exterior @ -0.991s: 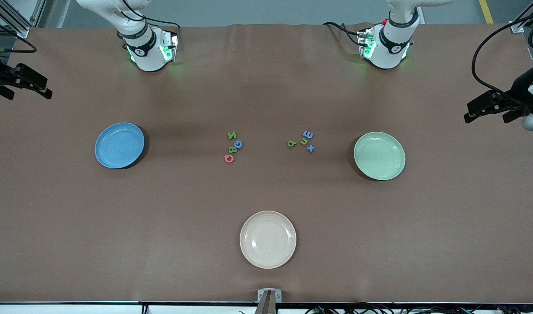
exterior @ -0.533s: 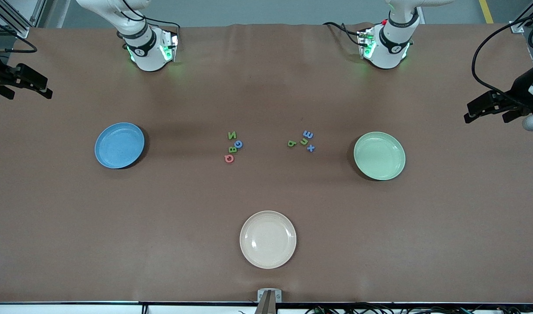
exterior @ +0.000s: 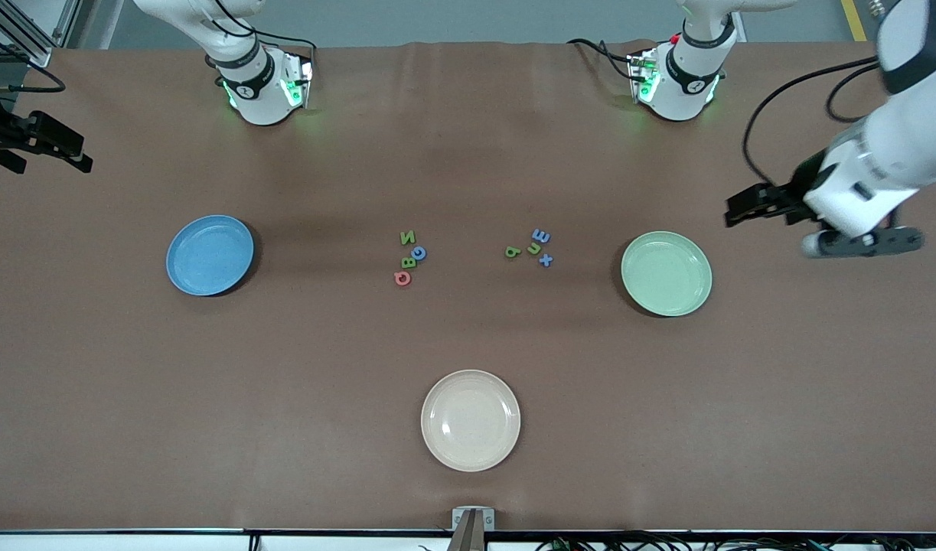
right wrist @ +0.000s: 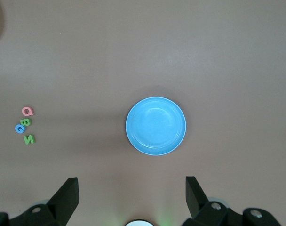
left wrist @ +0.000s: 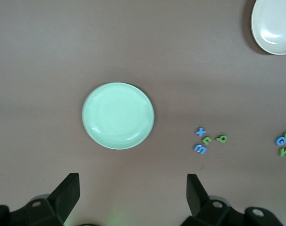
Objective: Sort uppercase to blue plate, lowercase to green plate
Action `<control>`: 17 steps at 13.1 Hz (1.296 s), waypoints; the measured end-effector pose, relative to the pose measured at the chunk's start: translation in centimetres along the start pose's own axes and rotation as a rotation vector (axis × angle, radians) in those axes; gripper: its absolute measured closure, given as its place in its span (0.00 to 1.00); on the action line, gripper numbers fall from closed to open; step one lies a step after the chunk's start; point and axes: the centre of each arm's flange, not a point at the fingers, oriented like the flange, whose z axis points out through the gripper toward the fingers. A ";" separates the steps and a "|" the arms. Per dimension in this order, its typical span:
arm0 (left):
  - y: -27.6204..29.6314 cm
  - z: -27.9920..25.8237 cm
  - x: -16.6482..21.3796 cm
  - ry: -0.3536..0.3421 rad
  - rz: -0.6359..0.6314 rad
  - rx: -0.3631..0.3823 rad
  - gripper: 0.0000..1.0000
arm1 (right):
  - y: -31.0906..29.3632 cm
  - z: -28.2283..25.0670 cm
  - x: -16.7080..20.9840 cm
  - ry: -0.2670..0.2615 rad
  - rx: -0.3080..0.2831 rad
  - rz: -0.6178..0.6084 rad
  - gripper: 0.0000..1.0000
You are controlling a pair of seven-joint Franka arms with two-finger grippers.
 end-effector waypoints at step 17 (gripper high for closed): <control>18.8 30.3 -2.7 0.078 -0.294 0.025 0.00 | 0.3 8.9 6.3 -0.122 -0.008 0.005 0.00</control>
